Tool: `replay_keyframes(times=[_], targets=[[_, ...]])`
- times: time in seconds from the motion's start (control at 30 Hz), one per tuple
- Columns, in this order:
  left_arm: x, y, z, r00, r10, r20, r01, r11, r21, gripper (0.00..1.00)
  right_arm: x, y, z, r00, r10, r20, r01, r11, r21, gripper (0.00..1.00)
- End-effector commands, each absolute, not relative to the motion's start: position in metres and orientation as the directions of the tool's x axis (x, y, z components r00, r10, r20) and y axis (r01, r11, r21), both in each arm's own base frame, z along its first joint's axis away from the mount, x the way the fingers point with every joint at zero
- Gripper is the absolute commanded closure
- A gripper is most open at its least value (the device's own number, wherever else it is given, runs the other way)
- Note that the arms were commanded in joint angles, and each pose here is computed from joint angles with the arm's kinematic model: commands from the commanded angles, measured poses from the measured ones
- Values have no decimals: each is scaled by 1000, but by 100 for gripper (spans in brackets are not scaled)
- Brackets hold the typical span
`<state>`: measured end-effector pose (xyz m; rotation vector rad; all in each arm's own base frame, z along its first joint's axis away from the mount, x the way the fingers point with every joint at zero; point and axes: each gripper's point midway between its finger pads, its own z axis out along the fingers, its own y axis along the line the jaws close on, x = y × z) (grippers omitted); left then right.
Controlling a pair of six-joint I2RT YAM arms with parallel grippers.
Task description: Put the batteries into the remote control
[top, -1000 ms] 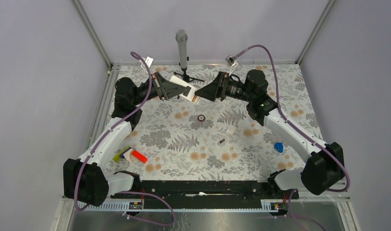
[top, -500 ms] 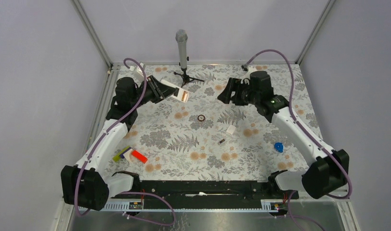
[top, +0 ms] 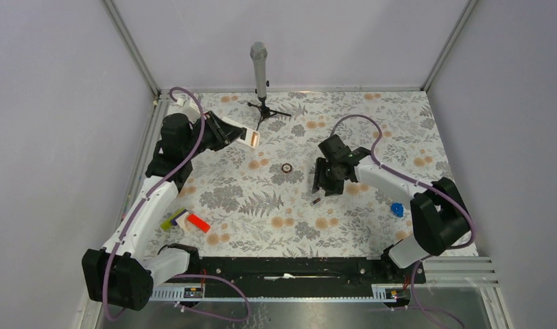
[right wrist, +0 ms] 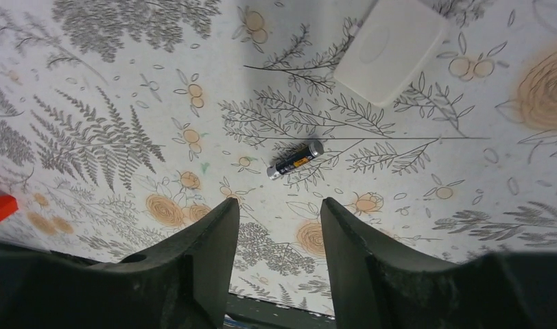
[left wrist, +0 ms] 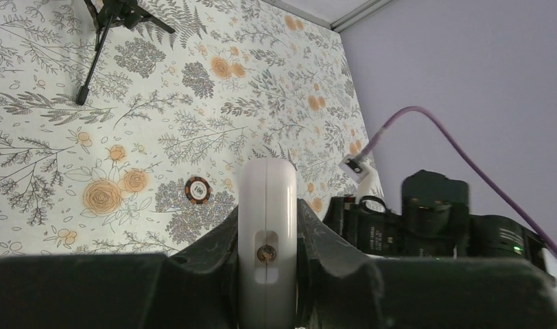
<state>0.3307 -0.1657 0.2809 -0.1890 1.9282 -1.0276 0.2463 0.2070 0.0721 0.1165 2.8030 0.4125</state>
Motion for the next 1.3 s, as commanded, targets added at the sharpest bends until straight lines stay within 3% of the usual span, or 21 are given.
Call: replay_keyframes(times=[0.0,0.2,0.43,1.03,1.17,1.27], targets=[[330,-164,309,-494,-510,-704,343,629,-697,100,239,217,55,-943,286,-167,224,922,315,47],[329,-166,311,-482,-520,-705,362,614,-701,100,233,226,44,-933,348,-96,296,890,347,48],[327,-165,309,-474,-528,-705,366,611,-703,100,242,224,33,-916,388,-100,344,890,298,50],[325,-163,306,-466,-528,-710,365,616,-698,100,241,217,4,-910,413,-33,404,901,157,71],[323,-163,305,-465,-527,-711,364,618,-696,100,240,213,1,-918,395,-43,386,912,136,82],[323,-163,300,-474,-525,-707,358,619,-699,100,248,211,9,-925,368,-92,353,924,149,84]])
